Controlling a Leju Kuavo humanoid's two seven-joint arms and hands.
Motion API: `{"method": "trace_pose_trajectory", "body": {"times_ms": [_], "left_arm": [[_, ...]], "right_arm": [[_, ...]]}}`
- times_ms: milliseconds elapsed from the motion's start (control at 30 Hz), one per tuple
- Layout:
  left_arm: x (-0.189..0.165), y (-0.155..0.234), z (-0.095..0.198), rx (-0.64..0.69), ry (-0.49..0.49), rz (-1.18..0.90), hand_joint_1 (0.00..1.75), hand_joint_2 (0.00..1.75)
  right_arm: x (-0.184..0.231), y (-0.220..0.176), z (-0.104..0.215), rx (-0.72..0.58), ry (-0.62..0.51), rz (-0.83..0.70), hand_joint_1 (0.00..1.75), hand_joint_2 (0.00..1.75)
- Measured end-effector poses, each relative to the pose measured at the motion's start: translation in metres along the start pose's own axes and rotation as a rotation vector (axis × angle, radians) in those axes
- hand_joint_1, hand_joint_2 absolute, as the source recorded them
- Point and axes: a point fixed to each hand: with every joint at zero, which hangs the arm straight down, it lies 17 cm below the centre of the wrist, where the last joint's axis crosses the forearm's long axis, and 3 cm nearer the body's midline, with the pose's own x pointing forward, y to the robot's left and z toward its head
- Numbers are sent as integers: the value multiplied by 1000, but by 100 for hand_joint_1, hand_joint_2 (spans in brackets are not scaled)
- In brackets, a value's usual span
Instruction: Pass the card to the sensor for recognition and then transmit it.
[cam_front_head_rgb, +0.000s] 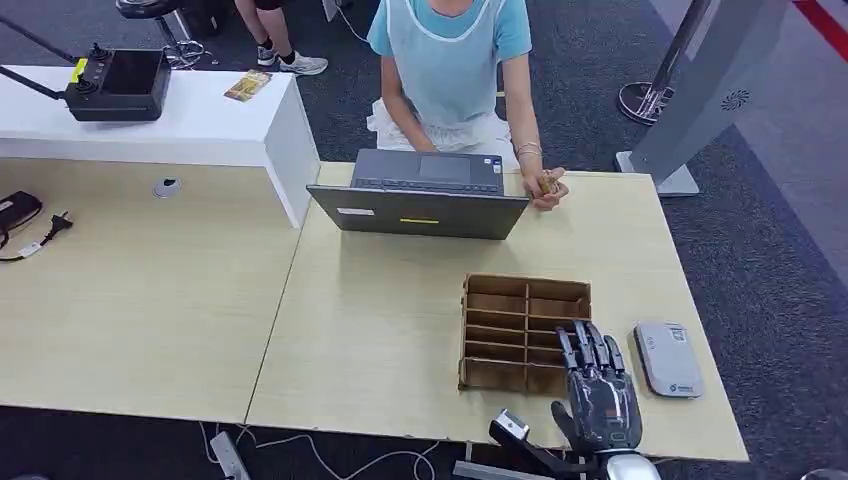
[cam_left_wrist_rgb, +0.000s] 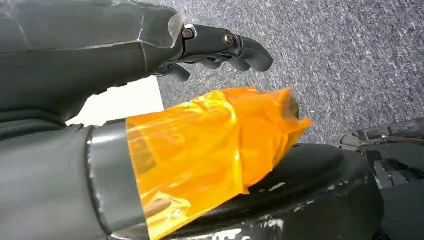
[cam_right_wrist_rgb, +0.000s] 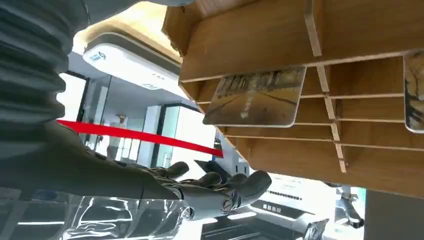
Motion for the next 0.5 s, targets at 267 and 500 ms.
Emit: {"method": "trace_pose_trajectory", "body": {"times_ms": [267, 500], "left_arm": [[0, 0, 0, 0, 0, 0, 0, 0], [0, 0, 0, 0, 0, 0, 0, 0]], "right_arm": [[1, -4, -1, -15, 0, -3, 16, 175], [2, -7, -2, -28, -3, -8, 37, 175]]}}
